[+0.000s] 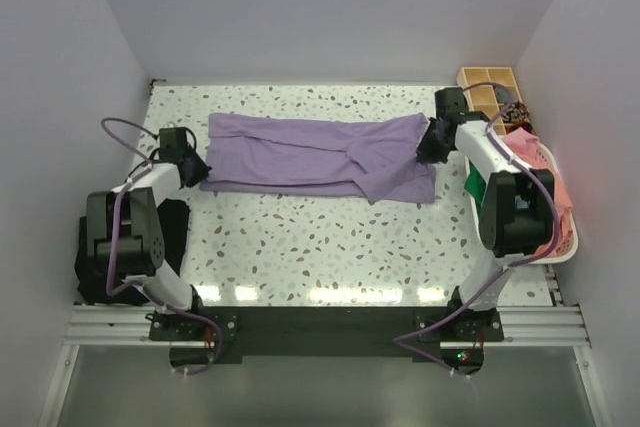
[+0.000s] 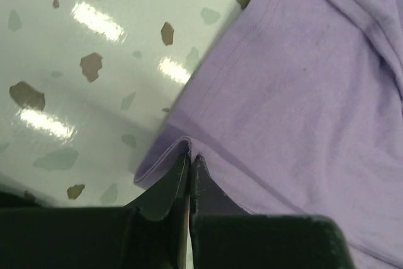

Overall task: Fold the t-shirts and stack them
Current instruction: Fold the other side of the tshirt into a rectangle, then rotate the tshirt 100 degrees

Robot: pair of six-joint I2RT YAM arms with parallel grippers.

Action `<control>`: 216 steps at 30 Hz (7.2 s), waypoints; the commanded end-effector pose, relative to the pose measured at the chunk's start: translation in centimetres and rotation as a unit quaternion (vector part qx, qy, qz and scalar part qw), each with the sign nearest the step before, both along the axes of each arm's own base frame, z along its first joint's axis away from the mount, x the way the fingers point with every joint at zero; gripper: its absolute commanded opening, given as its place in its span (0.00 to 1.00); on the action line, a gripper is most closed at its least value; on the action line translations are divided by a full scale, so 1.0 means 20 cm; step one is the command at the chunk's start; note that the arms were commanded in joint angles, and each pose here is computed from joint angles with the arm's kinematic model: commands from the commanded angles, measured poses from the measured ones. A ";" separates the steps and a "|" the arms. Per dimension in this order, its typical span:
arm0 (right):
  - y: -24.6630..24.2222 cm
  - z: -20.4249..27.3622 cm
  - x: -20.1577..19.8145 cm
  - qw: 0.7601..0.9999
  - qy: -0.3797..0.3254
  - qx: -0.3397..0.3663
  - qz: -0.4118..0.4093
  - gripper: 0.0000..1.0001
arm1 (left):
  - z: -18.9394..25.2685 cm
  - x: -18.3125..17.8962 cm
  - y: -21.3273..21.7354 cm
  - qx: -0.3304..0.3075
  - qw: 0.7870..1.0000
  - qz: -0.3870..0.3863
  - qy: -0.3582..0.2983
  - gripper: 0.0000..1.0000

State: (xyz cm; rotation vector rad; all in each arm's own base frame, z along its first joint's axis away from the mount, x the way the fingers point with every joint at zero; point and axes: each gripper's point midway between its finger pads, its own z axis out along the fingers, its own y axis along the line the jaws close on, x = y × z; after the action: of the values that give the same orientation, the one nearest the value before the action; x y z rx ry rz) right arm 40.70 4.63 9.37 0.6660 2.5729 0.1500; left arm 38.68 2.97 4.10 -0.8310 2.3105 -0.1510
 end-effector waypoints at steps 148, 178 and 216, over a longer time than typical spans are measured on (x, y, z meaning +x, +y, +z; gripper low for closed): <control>0.27 -0.12 0.68 0.990 -0.089 -0.025 0.109 0.69 | 0.03 0.49 -0.22 0.111 0.979 -0.155 -0.068 1.00; 0.37 -0.21 0.28 0.986 -0.051 0.079 0.139 0.70 | 0.27 1.01 -0.72 -0.053 0.915 -0.324 -0.234 1.00; 0.92 0.32 0.94 0.836 -0.230 0.416 0.272 0.75 | 0.24 -0.72 -1.22 -0.062 0.923 -0.380 -0.001 1.00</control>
State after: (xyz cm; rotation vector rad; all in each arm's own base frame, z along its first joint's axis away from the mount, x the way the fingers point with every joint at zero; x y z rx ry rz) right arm 61.03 22.67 5.74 0.3182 2.2852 1.3743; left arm 22.38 -23.92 4.39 0.0079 2.5796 -0.8564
